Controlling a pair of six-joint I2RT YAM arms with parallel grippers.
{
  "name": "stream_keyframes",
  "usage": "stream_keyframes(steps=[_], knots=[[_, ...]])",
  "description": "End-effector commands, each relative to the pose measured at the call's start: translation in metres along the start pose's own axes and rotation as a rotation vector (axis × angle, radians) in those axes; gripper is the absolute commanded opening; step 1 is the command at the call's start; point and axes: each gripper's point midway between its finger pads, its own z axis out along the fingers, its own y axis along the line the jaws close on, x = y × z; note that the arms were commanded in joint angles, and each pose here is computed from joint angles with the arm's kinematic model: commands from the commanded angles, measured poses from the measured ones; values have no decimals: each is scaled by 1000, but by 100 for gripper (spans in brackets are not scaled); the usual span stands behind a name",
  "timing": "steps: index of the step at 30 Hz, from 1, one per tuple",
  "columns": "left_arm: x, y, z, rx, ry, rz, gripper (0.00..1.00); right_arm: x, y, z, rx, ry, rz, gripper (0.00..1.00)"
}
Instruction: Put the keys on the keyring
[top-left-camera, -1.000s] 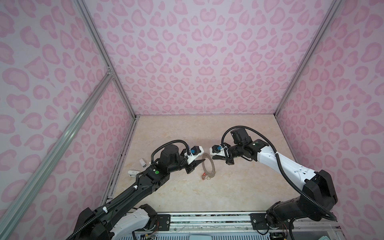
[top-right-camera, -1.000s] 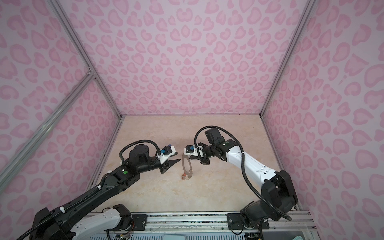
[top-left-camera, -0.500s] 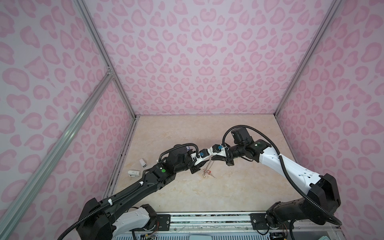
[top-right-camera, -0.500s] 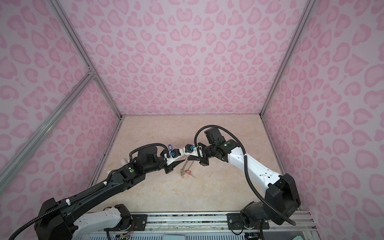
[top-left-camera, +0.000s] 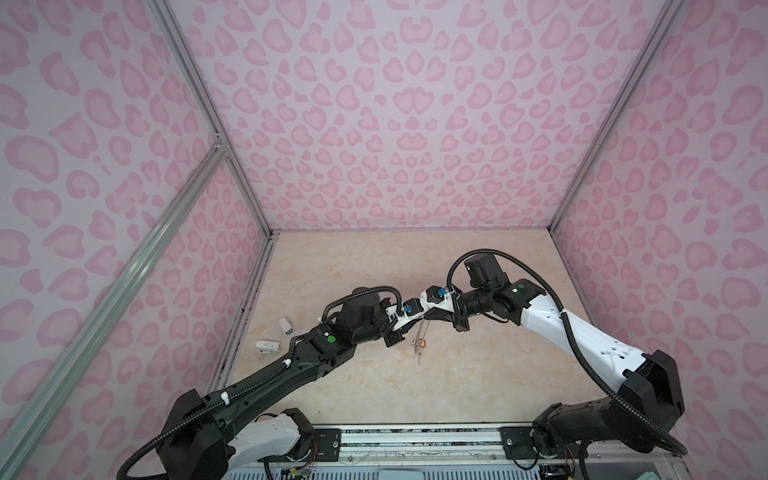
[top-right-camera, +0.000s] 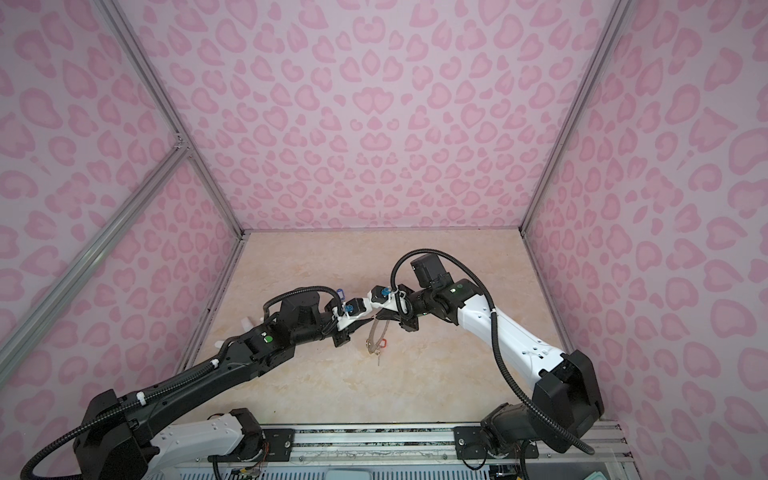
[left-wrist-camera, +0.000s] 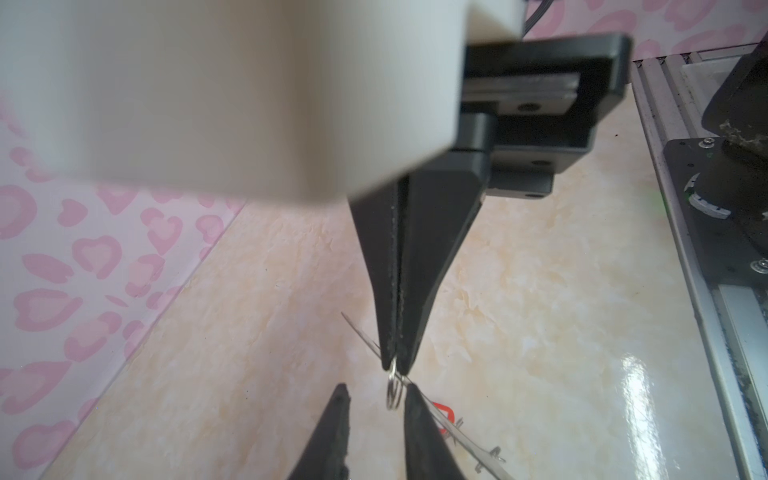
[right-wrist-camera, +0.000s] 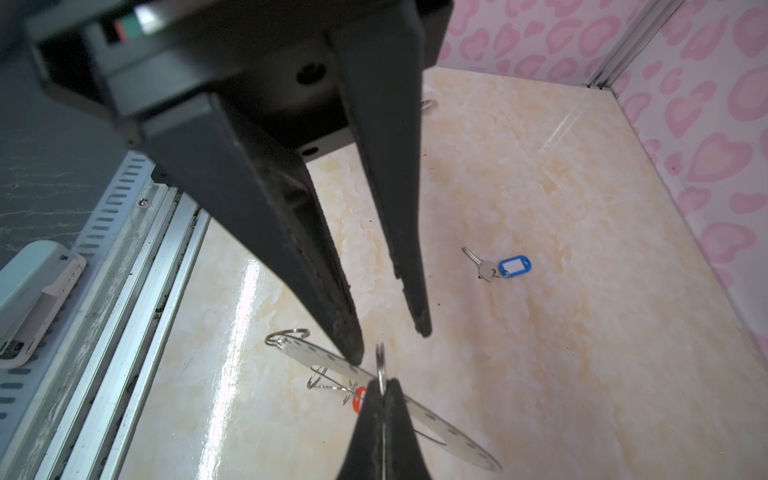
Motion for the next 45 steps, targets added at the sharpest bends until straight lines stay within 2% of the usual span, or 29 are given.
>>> stream_keyframes(steps=[1,5,9,18,28,36,45], knots=[[-1,1,3,-2,7,10,22,-13,4,-1,-16,-51,-34,0],[-4,1,6,2,3,11,15,-12,5,-1,-22,-47,-33,0],[-4,-1,7,18,0,11,14,-13,4,-2,-13,-53,-41,0],[4,-5,1,11,9,40,24,-9,0,-7,2,-61,-27,0],[2,-3,10,3,24,66,23,-11,3,-8,-15,-72,-25,0],[1,-6,14,23,25,73,18,-15,3,-11,-14,-88,-33,0],[3,-8,13,29,22,86,20,-25,4,-15,-34,-142,-23,0]])
